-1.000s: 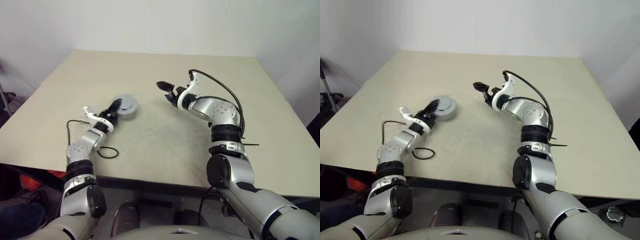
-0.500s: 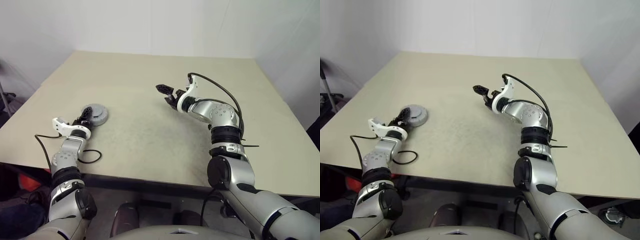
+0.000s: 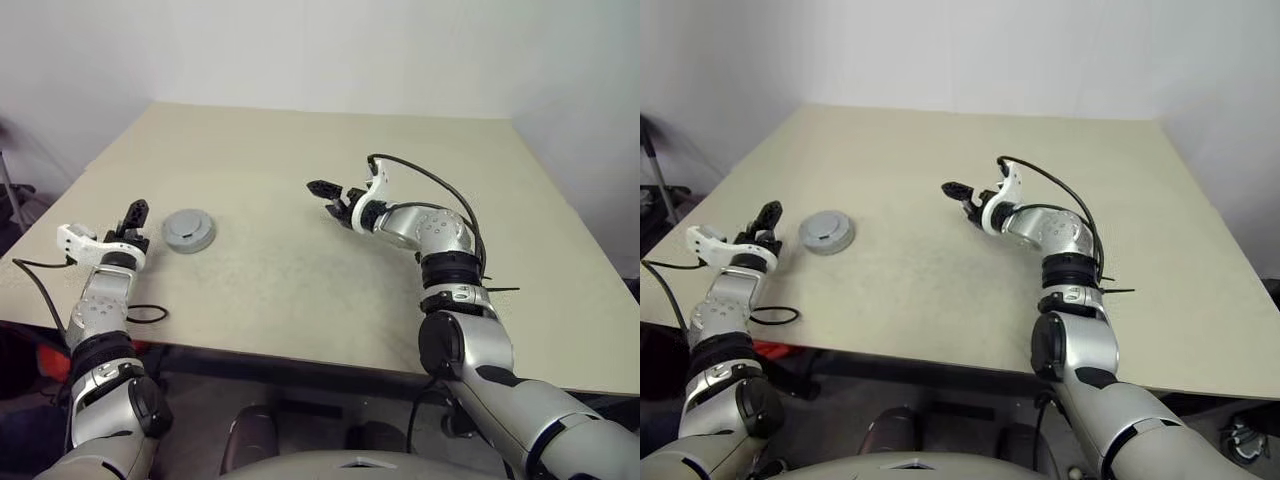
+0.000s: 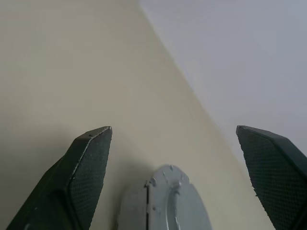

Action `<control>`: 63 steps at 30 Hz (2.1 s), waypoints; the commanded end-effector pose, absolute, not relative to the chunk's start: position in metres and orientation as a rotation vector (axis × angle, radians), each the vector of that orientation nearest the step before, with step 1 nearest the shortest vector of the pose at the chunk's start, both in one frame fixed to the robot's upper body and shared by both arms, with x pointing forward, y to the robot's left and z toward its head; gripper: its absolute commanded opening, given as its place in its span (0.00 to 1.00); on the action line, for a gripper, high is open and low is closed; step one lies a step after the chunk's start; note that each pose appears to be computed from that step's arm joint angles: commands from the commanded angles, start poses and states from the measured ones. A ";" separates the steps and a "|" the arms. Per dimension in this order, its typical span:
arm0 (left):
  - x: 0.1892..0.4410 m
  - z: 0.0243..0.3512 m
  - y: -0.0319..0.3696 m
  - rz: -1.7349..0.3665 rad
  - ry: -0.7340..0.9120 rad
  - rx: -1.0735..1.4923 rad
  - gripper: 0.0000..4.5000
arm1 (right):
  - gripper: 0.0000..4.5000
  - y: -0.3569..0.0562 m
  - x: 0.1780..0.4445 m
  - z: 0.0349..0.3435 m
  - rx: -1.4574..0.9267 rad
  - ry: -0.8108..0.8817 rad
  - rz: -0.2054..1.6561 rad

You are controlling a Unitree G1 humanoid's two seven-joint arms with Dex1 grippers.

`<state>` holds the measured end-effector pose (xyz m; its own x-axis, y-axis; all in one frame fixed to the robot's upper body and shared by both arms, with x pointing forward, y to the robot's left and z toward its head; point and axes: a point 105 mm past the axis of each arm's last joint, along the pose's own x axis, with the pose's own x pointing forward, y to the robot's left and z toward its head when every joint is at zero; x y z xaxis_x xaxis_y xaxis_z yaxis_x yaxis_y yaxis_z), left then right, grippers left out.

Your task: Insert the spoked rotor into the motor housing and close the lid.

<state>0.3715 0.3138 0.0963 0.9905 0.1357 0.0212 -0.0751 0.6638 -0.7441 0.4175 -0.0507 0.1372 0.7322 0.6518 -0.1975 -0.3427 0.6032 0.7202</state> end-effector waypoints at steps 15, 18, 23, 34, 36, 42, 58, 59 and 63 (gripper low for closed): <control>0.367 0.120 0.126 -0.736 0.001 0.058 0.97 | 0.99 -0.134 0.385 0.138 -0.310 0.131 0.878; 0.367 0.119 0.123 -0.752 0.002 0.067 0.97 | 0.99 -0.137 0.384 0.134 -0.300 0.136 0.865; 0.367 0.117 0.122 -0.757 0.003 0.058 0.97 | 0.99 -0.140 0.384 0.127 -0.306 0.149 0.834; 0.362 0.112 0.125 -0.761 0.035 0.073 0.97 | 0.99 -0.135 0.389 0.126 -0.282 0.150 0.795; 0.360 0.110 0.126 -0.762 0.046 0.079 0.97 | 0.99 -0.133 0.389 0.128 -0.273 0.145 0.790; 0.365 0.112 0.129 -0.745 0.048 0.082 0.97 | 0.99 -0.132 0.395 0.131 -0.264 0.143 0.767; 0.365 0.105 0.123 -0.759 0.068 0.096 0.97 | 0.99 -0.122 0.386 0.128 -0.261 0.165 0.782; 0.364 0.105 0.121 -0.761 0.068 0.092 0.97 | 0.99 -0.125 0.387 0.127 -0.263 0.171 0.772; 0.364 0.106 0.118 -0.768 0.062 0.076 0.97 | 0.99 -0.129 0.389 0.124 -0.281 0.193 0.756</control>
<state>0.3626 0.1201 0.0939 0.7198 -0.6837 -0.1198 0.6907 0.7227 0.0257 0.3856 -0.1278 0.1093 0.6983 0.6491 -0.3019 -0.7061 0.6938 -0.1415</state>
